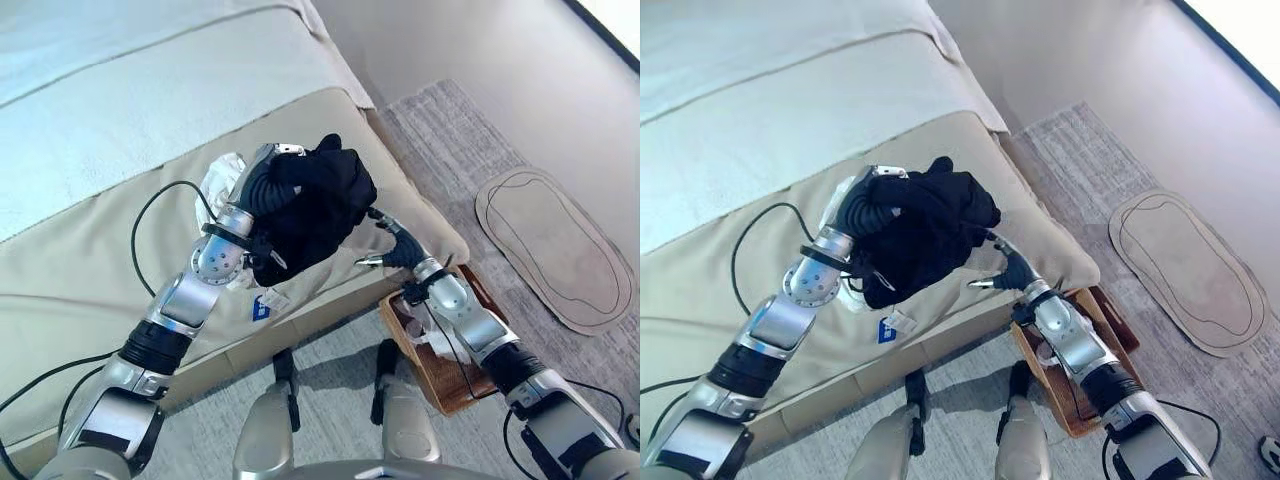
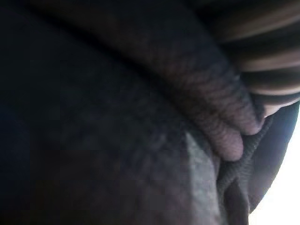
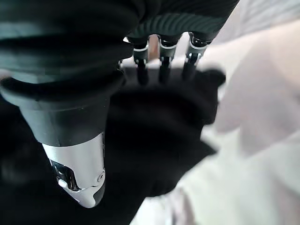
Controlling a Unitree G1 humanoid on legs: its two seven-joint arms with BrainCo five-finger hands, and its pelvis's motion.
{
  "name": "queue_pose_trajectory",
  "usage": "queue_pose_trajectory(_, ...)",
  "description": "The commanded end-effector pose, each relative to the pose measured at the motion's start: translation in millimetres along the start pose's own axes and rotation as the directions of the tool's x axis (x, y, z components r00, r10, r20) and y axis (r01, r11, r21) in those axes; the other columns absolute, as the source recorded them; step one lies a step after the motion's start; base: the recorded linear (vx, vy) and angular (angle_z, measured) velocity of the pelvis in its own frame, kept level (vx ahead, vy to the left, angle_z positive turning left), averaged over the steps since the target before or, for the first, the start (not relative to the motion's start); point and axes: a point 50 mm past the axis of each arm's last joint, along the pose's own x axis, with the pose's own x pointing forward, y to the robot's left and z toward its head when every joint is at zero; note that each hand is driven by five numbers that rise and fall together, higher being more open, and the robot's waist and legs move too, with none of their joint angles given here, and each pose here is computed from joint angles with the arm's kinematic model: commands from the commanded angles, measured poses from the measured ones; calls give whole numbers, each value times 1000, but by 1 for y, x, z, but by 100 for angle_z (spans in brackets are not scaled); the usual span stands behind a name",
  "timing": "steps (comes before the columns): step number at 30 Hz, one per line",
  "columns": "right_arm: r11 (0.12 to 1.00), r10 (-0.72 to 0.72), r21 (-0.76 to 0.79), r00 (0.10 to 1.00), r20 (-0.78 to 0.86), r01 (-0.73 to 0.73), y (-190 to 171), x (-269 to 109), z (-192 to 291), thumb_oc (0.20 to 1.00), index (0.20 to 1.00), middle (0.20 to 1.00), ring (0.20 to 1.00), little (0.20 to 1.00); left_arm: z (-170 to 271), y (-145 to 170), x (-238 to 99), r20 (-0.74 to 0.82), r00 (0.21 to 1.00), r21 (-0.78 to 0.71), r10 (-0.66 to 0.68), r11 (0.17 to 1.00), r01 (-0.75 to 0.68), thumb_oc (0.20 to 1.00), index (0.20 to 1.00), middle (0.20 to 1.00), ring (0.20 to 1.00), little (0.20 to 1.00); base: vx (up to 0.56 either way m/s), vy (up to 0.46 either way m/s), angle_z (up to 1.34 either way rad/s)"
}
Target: Pick up clothes into the bucket
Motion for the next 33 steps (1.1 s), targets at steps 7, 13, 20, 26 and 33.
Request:
queue_pose_trajectory(7, 994, 68, 78, 984, 166, -82, 31, 13, 37, 1000, 1000, 1000, 1000, 1000, 51, -10, 6, 264, 964, -193, -34, 977, 87, 200, 200, 200, 200, 200, 64, -7, 2)
queue_pose_trajectory(13, 994, 40, 89, 979, 200, -59, 41, 17, 47, 1000, 1000, 1000, 1000, 1000, 55, -21, 2, 262, 965, -279, -33, 954, 108, 200, 200, 200, 200, 200, 25, -19, 6)
queue_pose_trajectory(20, 990, 15, 131, 971, 238, -47, 48, 16, 57, 1000, 1000, 1000, 1000, 1000, 55, -29, 2, 242, 970, -353, -9, 931, 96, 200, 200, 200, 200, 200, 0, 0, 0)
queue_pose_trajectory(26, 976, 70, 179, 957, 283, -124, 61, 18, 69, 1000, 1000, 1000, 1000, 1000, 60, -32, 4, 255, 967, -370, -8, 923, 106, 200, 200, 200, 200, 200, 0, 0, 0)
queue_pose_trajectory(33, 946, 139, 246, 948, 288, -213, 77, 18, 71, 200, 200, 200, 200, 200, 60, -33, 3, 256, 967, -384, -5, 917, 106, 200, 200, 200, 200, 200, 0, 0, 0)
